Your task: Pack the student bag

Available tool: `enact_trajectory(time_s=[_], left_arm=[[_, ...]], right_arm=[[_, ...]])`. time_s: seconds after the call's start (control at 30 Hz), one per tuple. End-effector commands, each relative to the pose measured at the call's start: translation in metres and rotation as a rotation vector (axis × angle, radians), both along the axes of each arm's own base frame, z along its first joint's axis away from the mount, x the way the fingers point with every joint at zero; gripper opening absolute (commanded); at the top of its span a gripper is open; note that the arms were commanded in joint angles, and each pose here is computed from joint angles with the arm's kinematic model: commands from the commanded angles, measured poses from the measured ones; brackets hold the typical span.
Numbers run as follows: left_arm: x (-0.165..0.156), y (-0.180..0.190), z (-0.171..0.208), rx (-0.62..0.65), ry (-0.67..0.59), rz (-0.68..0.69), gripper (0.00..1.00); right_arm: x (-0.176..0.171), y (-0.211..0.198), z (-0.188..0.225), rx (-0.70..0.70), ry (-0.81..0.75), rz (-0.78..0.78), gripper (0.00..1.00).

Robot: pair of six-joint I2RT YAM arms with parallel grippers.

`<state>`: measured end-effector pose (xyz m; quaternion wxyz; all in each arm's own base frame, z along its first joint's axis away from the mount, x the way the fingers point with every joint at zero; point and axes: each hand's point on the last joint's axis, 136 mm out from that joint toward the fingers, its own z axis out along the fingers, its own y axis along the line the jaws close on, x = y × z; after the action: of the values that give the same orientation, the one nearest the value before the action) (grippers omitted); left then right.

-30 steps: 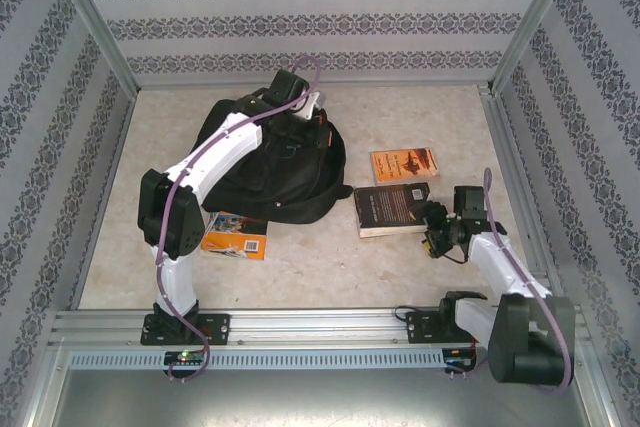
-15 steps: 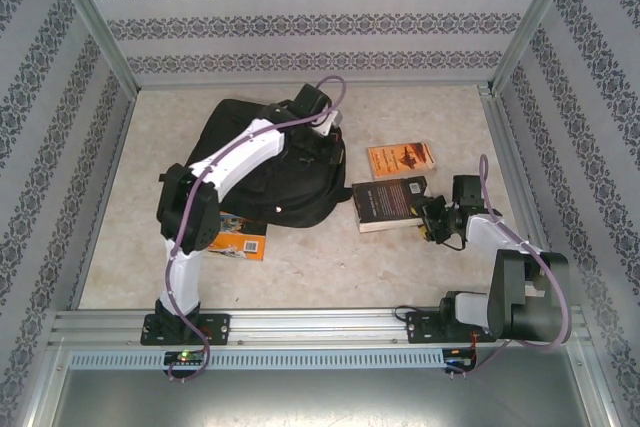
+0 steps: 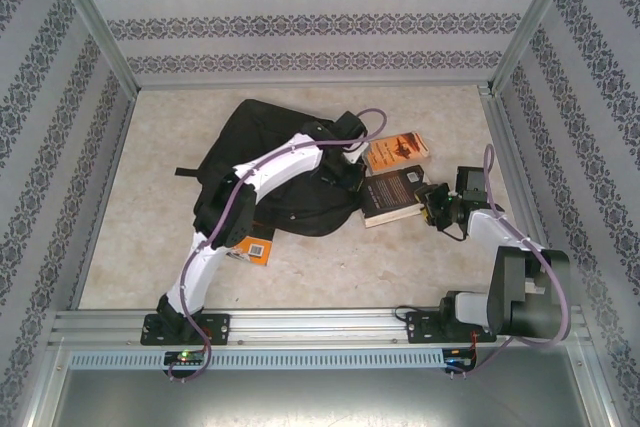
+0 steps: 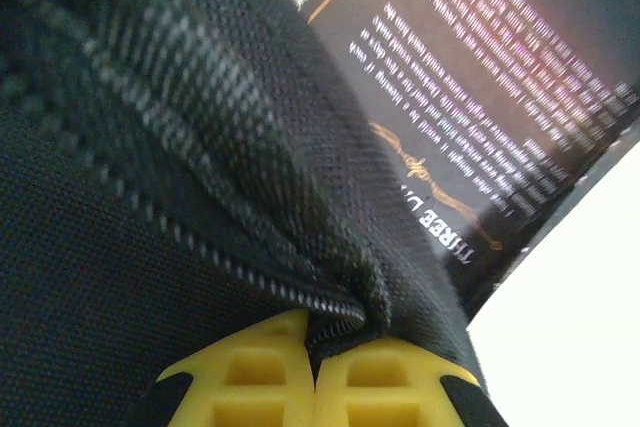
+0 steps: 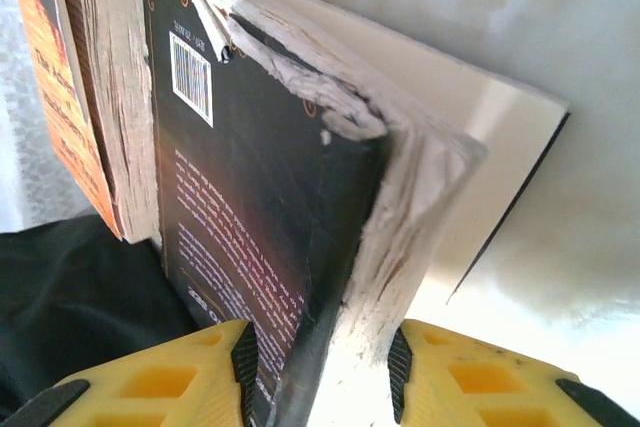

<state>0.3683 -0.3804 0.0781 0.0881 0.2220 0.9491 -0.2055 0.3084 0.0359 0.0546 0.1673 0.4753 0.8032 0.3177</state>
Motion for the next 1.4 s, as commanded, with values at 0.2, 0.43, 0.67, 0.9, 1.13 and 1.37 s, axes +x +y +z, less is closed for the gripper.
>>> enact_trajectory(time_s=[0.2,0.43,0.67,0.9,1.13,1.37], left_arm=[[-0.042,-0.024,-0.034,0.033,0.079,-0.148,0.0],[-0.043,-0.024,-0.031,0.038,0.066,-0.158,0.0],[-0.026,-0.005,0.009,0.038,-0.001,-0.101,0.0],[-0.013,0.024,0.037,0.052,-0.034,-0.044,0.15],[-0.004,0.038,0.087,-0.045,-0.082,0.059,0.62],[0.013,0.056,0.159,-0.232,-0.14,0.16,0.75]], right_arm=[[0.044,0.015,0.027,0.044,-0.194,0.0,0.36],[0.056,0.026,-0.003,0.048,-0.136,0.032,0.36],[0.042,0.018,-0.002,-0.025,-0.127,0.035,0.16],[0.028,0.008,0.041,-0.135,-0.168,0.062,0.13],[0.015,0.007,0.116,-0.253,-0.313,0.092,0.11],[0.008,0.048,0.208,-0.208,-0.556,0.282,0.14]])
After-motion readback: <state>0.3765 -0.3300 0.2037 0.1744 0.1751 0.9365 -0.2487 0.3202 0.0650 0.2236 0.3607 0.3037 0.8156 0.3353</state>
